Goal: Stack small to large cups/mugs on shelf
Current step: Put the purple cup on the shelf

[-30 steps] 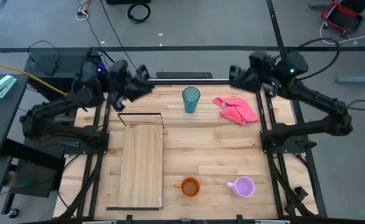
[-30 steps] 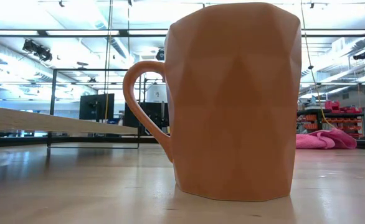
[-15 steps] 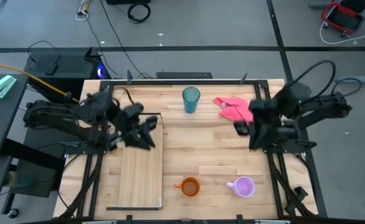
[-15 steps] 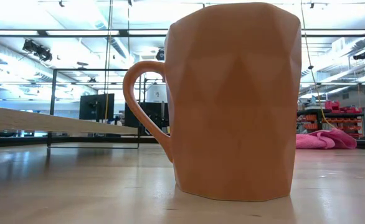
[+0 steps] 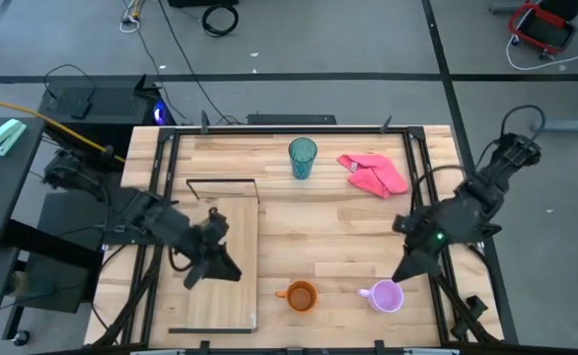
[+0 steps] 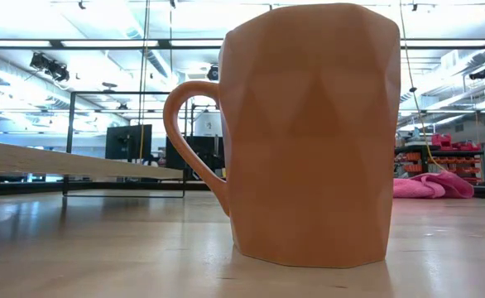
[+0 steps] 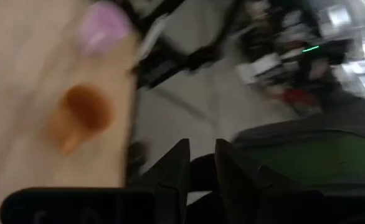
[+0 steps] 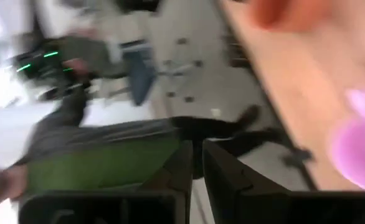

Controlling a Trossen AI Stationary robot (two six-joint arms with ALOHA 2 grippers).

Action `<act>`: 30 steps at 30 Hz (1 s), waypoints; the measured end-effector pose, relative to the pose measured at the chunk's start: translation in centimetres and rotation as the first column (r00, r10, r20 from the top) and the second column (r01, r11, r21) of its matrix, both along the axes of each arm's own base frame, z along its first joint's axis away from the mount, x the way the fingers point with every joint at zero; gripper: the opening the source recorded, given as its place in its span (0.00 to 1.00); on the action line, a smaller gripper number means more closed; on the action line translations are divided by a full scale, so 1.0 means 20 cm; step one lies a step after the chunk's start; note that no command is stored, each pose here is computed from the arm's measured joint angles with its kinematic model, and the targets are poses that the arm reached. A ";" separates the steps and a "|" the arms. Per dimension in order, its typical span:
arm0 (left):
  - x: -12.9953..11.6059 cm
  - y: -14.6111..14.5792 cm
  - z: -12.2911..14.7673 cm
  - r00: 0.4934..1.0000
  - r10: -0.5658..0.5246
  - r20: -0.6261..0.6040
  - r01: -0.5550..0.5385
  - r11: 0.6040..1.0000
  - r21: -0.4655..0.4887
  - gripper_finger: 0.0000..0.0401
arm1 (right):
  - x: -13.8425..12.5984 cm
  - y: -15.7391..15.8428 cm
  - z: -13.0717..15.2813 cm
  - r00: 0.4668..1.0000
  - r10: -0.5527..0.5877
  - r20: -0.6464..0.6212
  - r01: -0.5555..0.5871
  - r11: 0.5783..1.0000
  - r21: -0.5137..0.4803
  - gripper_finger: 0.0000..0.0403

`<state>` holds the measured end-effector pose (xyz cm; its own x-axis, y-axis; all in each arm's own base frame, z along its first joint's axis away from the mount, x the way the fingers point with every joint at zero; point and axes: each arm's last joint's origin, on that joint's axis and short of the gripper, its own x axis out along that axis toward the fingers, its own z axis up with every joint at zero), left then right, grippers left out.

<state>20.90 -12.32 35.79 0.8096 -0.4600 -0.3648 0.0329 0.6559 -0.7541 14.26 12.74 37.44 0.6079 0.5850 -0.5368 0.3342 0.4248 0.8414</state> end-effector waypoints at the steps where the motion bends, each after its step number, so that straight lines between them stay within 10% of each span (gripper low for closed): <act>1: -0.02 -0.01 -0.02 0.999 0.024 -0.049 -0.023 0.999 0.027 0.21 | -0.02 0.00 -0.02 0.999 -0.029 -0.038 0.028 0.999 -0.025 0.11; 8: -0.09 -0.02 -0.23 0.886 0.288 -0.364 -0.205 0.946 0.251 0.22 | -0.10 -0.01 -0.15 0.914 -0.319 -0.251 0.260 0.935 -0.241 0.11; 13: -0.04 -0.05 -0.33 0.831 0.338 -0.443 -0.197 0.922 0.333 0.21 | -0.10 0.03 -0.24 0.871 -0.366 -0.327 0.227 0.891 -0.394 0.11; 30: 0.19 -0.20 -0.49 0.877 0.295 -0.380 -0.182 0.934 0.307 0.21 | -0.02 0.19 -0.43 0.844 -0.291 -0.450 -0.055 0.789 -0.612 0.11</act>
<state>24.66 -16.37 25.96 0.6306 -0.1174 -0.7672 -0.4264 0.7736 -0.4688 13.78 16.48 28.82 0.1949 -0.0062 -0.9808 0.7073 0.6937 0.1361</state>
